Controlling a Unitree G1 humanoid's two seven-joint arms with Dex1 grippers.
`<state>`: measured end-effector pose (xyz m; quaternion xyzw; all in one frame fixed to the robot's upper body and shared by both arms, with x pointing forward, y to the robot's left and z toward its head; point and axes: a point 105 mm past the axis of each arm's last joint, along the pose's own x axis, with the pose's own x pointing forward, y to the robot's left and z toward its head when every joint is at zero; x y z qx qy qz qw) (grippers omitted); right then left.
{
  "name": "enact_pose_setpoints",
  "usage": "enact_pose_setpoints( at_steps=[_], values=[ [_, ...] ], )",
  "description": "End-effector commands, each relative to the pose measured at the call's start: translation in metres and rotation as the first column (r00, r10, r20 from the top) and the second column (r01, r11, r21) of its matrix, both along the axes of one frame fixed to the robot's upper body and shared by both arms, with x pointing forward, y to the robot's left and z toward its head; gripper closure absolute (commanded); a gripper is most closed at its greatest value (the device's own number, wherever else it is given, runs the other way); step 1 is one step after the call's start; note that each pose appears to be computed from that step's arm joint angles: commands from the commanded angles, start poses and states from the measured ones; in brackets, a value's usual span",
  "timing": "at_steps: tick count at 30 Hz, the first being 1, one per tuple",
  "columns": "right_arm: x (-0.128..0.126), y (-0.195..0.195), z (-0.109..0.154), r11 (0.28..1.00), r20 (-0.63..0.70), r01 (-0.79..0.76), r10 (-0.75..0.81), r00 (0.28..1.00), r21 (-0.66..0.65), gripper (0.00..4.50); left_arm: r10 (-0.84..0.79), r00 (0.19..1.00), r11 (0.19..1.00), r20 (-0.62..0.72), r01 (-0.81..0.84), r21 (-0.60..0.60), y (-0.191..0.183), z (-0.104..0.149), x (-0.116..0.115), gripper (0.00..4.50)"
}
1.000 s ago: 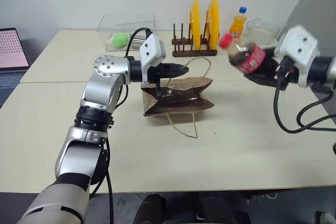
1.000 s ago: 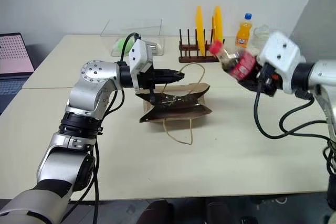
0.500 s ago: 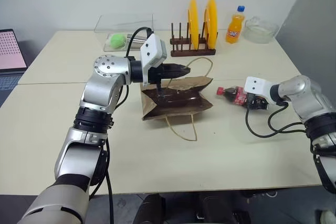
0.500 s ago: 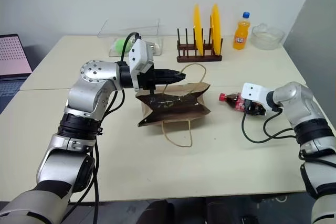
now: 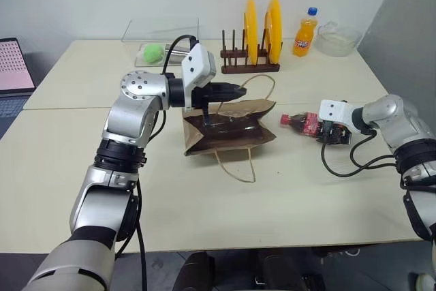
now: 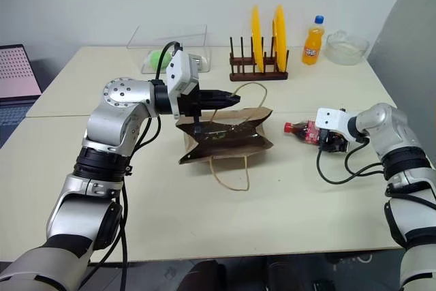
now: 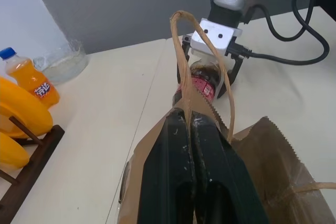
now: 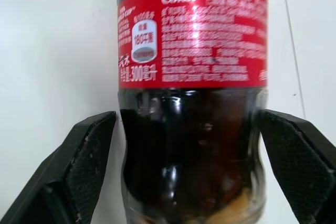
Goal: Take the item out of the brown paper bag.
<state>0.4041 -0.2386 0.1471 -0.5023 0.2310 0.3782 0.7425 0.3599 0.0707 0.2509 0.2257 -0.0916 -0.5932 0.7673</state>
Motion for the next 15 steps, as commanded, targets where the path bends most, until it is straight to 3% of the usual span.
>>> enact_pose_setpoints(
  at_steps=[1,6,10,13,15],
  values=[
    [-0.007,-0.002,0.046,0.998,0.096,-0.044,0.040,0.995,0.048,0.03,-0.003,0.999,1.000,0.047,0.003,-0.015,0.001,0.012,-0.002,4.50],
    [-0.038,0.001,0.081,0.990,0.127,-0.107,0.094,0.987,0.096,0.03,0.012,0.999,1.000,0.042,-0.011,-0.019,0.002,0.011,0.001,4.50],
    [-0.070,0.033,0.105,0.942,0.174,-0.203,0.160,0.972,0.268,0.03,0.035,0.999,0.999,0.037,-0.034,-0.033,0.003,0.013,0.008,4.50],
    [-0.101,0.075,0.117,0.815,0.269,-0.300,0.185,0.945,0.495,0.03,0.070,0.997,0.996,0.038,-0.068,-0.050,0.004,0.018,0.019,4.50],
    [-0.113,0.089,0.112,0.782,0.310,-0.290,0.131,0.942,0.551,0.03,0.096,0.994,0.994,0.053,-0.093,-0.050,0.004,0.021,0.026,4.50]
  ],
)
